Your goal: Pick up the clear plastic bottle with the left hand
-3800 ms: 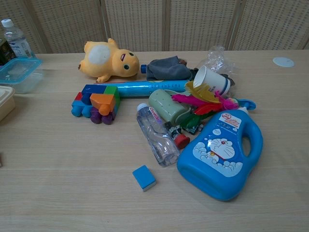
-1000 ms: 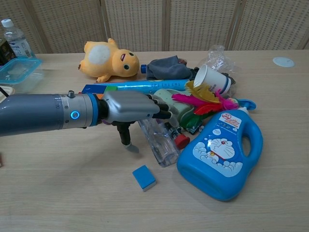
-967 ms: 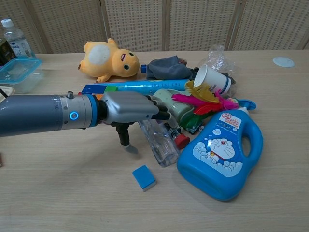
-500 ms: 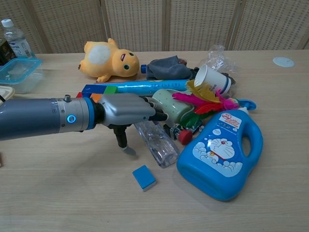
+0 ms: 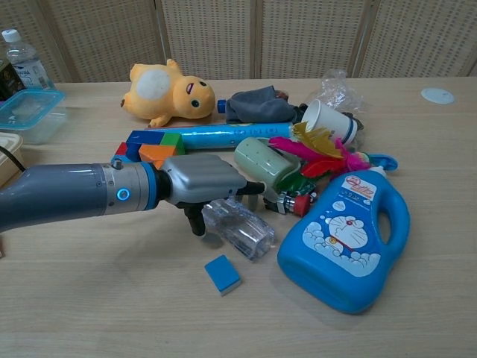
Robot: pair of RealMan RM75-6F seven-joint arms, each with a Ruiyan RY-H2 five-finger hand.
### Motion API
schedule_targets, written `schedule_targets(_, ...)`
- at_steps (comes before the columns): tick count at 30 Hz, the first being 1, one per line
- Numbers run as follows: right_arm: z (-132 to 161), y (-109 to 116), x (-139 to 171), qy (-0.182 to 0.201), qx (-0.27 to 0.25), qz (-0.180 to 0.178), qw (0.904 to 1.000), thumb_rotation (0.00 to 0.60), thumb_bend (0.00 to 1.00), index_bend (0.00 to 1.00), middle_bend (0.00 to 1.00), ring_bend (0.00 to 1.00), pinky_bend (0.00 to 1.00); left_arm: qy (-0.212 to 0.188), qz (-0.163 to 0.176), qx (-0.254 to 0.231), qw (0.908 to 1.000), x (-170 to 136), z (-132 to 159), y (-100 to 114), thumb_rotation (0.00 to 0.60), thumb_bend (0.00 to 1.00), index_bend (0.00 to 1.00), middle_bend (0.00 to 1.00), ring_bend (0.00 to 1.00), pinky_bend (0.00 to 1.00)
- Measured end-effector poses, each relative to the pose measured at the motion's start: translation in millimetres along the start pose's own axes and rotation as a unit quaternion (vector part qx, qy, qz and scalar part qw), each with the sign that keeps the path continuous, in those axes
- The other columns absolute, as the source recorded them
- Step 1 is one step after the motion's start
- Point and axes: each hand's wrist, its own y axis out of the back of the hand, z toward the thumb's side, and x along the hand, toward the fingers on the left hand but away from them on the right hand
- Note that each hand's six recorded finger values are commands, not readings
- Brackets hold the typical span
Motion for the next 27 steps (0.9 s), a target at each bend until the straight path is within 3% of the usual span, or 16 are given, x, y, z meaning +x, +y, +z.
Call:
schedule_targets(7, 0, 1, 0, 0.000, -0.003, -0.002, 1.0000, 0.505, 0.23, 0.06, 0.16, 0.00, 0.00, 0.008, 0.003, -0.012, 0.9999, -11, -8, -2, 0.600, 0.32, 0.39, 0.35, 0.35, 0.28)
schedule_targets(14, 2, 1, -1, 0.003, -0.002, -0.002, 1.0000, 0.507, 0.23, 0.06, 0.16, 0.00, 0.00, 0.010, 0.027, -0.025, 0.9993, -16, -9, 3, 0.600, 0.32, 0.56, 0.53, 0.54, 0.48)
schedule_targets(20, 5, 2, -3, 0.005, -0.001, -0.003, 1.0000, 0.505, 0.24, 0.06, 0.16, 0.00, 0.00, 0.011, 0.069, -0.045, 0.9966, -23, -13, 18, 0.600, 0.32, 0.59, 0.55, 0.57, 0.51)
schedule_targets(27, 8, 2, -4, 0.009, 0.000, -0.004, 1.0000, 0.500, 0.24, 0.06, 0.16, 0.00, 0.00, 0.018, 0.122, -0.060, 0.9906, -43, -27, 51, 0.600, 0.32, 0.59, 0.54, 0.57, 0.51)
